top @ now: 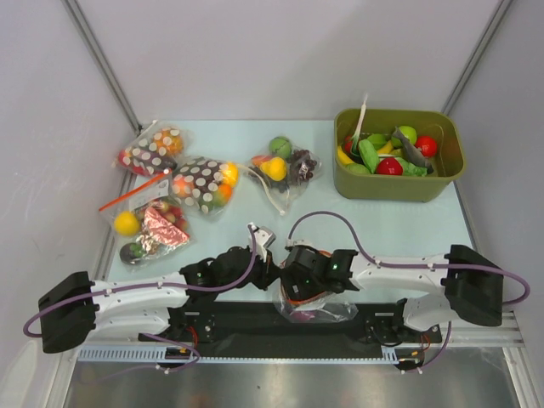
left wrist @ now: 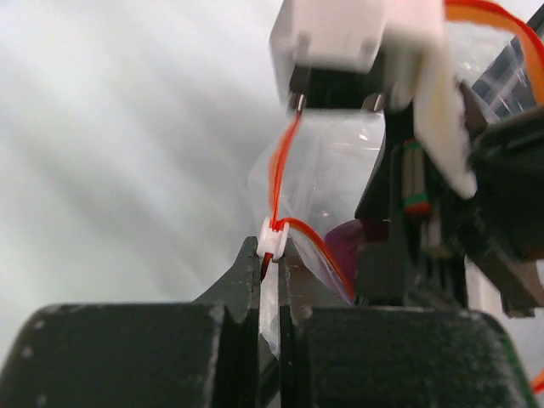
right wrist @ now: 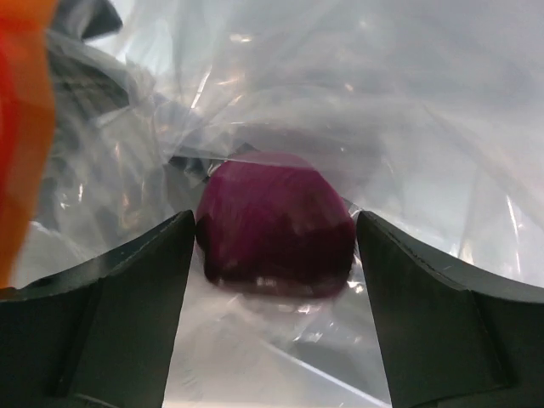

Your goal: Open the zip-top bag and remove the fake food

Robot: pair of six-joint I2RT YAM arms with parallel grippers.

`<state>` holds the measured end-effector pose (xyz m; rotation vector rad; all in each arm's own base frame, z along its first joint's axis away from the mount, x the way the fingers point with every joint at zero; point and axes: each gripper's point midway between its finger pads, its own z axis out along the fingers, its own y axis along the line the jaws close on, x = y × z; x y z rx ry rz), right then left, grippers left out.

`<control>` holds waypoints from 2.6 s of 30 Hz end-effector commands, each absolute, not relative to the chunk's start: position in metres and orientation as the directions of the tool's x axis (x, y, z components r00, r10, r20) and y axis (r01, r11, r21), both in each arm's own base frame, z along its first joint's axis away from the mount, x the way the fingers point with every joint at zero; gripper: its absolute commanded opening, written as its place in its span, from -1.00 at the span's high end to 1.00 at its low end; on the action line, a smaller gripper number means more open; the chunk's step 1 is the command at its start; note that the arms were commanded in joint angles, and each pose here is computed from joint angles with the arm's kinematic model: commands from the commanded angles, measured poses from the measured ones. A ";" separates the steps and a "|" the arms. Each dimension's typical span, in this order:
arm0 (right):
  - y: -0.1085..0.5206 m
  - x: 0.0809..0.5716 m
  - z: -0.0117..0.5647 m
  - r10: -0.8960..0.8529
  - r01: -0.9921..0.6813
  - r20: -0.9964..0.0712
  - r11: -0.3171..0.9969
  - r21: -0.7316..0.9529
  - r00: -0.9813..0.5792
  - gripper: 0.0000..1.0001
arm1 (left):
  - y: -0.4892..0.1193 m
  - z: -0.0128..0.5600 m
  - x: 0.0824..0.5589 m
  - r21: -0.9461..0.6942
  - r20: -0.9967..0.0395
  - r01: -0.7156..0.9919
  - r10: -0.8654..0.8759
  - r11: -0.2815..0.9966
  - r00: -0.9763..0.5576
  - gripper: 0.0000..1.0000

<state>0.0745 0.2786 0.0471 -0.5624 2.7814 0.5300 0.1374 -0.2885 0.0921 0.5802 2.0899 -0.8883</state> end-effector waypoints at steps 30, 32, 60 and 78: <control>0.258 0.198 0.129 -0.039 -0.429 -0.739 0.834 0.347 -0.672 -0.01 | -0.304 0.143 0.177 -0.279 -0.897 0.659 0.055 0.699 -0.438 0.99; 0.258 0.204 0.134 -0.049 -0.449 -0.755 0.829 0.334 -0.654 -0.02 | -0.305 0.139 0.182 -0.265 -0.897 0.647 0.064 0.715 -0.438 0.99; 0.230 0.234 0.270 0.252 -0.569 -0.841 0.641 0.515 -0.479 0.01 | -0.279 0.121 0.237 -0.313 -0.849 0.499 -0.003 0.808 -0.528 0.99; -0.015 0.390 0.295 0.420 0.026 -0.879 0.904 0.426 -0.225 -0.03 | -0.245 0.122 0.234 -0.292 -0.849 0.472 0.001 0.832 -0.528 0.99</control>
